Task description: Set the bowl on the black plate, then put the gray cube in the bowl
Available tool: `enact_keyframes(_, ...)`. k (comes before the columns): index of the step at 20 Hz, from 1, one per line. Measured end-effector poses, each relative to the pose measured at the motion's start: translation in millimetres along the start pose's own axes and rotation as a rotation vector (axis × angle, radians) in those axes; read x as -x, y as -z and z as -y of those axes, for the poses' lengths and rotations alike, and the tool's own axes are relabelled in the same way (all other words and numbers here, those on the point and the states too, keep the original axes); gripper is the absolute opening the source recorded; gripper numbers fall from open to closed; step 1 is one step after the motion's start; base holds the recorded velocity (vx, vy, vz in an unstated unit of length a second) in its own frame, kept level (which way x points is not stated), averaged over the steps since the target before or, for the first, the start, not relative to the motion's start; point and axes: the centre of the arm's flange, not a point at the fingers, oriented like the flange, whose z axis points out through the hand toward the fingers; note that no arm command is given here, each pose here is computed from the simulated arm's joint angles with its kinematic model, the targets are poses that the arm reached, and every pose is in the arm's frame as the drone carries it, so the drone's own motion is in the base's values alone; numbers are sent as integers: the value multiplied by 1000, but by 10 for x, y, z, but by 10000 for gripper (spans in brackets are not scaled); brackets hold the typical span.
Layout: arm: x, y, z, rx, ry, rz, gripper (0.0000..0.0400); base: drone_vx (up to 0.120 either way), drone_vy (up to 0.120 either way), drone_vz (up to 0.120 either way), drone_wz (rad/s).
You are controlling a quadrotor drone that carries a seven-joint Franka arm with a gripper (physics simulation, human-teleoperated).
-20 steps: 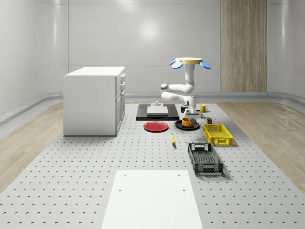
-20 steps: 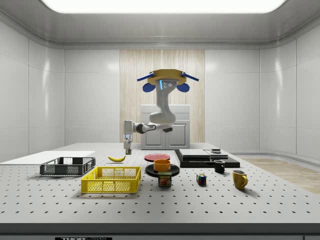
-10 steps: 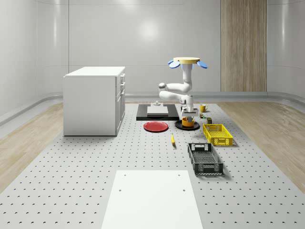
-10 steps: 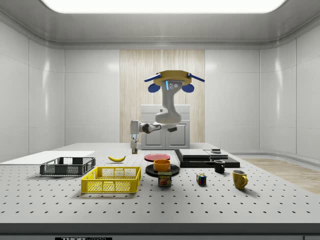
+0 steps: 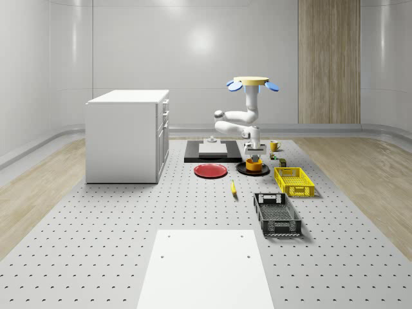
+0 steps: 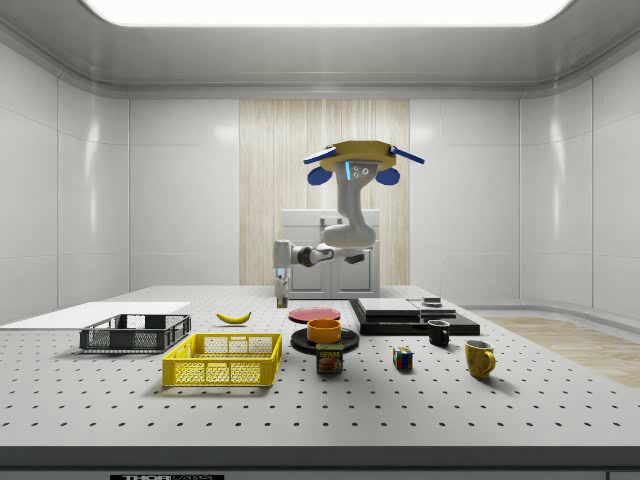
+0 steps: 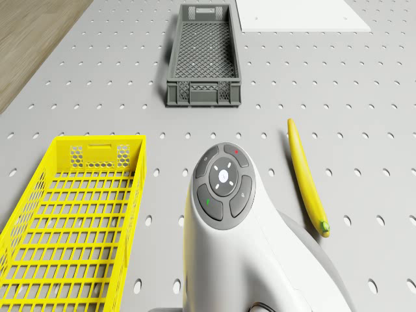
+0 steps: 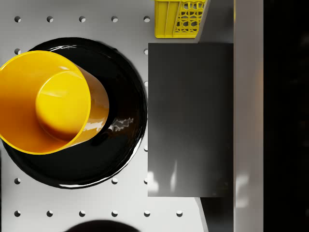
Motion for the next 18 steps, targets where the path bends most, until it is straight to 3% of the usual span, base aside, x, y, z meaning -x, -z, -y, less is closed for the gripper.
enact_keyframes(5, 0, 0, 0, 0, 0, 0, 251, -120, 0, 0, 0)
enact_keyframes(11, 0, 0, 0, 0, 0, 0, 251, -120, 0, -113, 0)
enact_keyframes(18, 0, 0, 0, 0, 0, 0, 251, -120, 11, -6, 0)
